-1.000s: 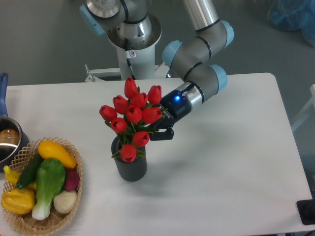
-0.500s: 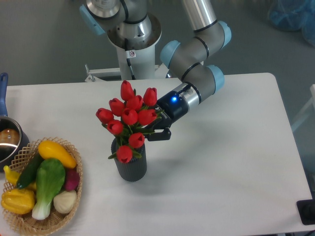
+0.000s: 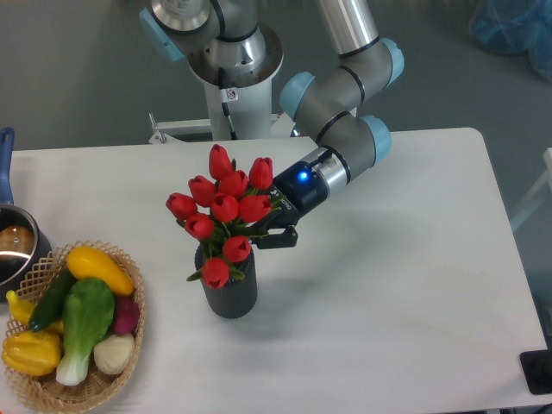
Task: Insert the flowers into the vase
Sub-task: 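Push the tulip stems deeper into the vase, adjusting the bunch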
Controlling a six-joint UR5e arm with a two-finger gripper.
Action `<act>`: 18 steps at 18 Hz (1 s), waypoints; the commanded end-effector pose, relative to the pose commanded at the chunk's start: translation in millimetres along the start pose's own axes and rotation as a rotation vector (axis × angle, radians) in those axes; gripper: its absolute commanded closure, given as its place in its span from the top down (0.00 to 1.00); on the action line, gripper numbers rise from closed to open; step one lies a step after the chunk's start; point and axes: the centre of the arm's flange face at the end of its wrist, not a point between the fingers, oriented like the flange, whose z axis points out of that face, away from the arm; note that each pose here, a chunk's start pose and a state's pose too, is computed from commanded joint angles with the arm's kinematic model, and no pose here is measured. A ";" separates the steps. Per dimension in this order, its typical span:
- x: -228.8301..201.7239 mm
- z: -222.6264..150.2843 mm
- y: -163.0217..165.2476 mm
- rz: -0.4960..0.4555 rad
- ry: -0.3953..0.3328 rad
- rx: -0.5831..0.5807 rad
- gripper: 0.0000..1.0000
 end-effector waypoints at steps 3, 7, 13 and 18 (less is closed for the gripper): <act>-0.6 0.0 0.4 0.006 0.000 0.000 0.19; -1.1 -0.1 2.9 0.003 0.000 -0.002 0.19; -1.2 -1.0 7.6 0.003 0.003 -0.043 0.22; -2.0 -1.8 7.1 0.005 0.001 -0.044 0.27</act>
